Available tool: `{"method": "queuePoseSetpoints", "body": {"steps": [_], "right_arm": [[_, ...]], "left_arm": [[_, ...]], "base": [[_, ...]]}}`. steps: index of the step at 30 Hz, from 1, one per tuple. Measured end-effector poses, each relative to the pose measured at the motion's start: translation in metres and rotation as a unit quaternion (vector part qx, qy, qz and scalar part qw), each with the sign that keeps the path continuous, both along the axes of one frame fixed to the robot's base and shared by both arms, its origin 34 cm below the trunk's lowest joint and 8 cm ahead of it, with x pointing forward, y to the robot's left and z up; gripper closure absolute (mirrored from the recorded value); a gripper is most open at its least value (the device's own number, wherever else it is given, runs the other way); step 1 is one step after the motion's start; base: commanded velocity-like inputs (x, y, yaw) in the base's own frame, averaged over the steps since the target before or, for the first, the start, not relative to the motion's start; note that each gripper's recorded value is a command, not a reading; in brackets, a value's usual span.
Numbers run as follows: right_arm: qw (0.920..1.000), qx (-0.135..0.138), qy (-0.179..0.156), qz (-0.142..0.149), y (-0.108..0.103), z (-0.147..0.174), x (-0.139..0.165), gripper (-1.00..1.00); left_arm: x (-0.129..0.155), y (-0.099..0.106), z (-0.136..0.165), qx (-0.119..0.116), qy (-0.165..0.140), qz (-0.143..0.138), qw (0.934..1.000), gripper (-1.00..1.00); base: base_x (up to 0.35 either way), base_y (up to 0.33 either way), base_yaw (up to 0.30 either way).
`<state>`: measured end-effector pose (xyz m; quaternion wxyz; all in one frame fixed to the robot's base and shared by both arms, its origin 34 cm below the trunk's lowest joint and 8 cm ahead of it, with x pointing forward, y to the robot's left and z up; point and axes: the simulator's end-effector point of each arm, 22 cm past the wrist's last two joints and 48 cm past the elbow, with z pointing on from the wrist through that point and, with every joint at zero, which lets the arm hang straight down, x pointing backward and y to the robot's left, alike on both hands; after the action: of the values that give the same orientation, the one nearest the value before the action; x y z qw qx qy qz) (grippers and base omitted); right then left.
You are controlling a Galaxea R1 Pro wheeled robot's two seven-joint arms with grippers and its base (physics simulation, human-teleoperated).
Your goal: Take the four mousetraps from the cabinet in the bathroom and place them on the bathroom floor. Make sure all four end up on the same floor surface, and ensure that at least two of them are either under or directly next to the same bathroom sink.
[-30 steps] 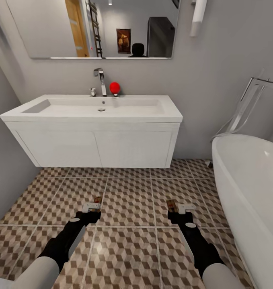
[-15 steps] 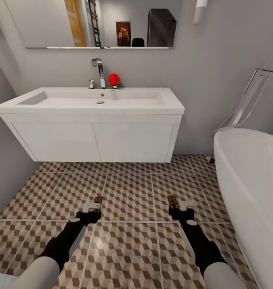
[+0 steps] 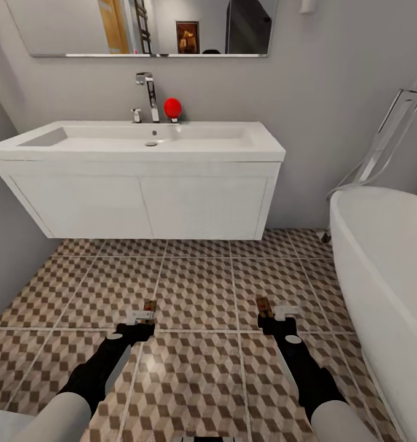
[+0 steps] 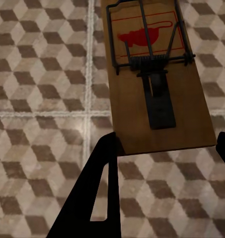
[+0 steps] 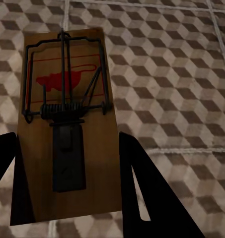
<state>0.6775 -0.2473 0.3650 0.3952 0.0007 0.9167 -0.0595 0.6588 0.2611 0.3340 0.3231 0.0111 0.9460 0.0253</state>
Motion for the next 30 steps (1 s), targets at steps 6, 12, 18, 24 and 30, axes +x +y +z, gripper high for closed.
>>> {"method": "queuePoseSetpoints", "body": {"steps": [6,12,18,24,30], "right_arm": [[1.0,0.0,0.005,0.0,0.001,-0.019,-0.006,1.0],[1.0,0.0,0.009,0.0,0.001,-0.037,-0.011,1.0],[0.9999,0.0,0.014,0.0,0.0,-0.056,-0.016,1.0],[0.9998,0.0,0.019,0.0,0.001,-0.075,-0.022,1.0],[0.9997,0.0,0.023,0.0,0.001,-0.081,-0.025,1.0]], "left_arm": [[-0.006,0.0,-0.019,0.0,0.005,0.0,1.0,1.0],[-0.011,0.0,-0.037,0.0,0.009,0.0,1.0,1.0],[-0.017,0.0,-0.056,0.0,0.014,0.0,0.9999,1.0],[-0.024,0.0,-0.075,0.0,0.019,0.0,0.9998,1.0],[-0.026,0.0,-0.08,0.0,0.023,0.0,0.9997,1.0]], "base": [[0.0,0.0,0.0],[0.0,0.0,0.0],[0.0,0.0,0.0],[0.0,0.0,0.0],[0.0,0.0,0.0]]}}
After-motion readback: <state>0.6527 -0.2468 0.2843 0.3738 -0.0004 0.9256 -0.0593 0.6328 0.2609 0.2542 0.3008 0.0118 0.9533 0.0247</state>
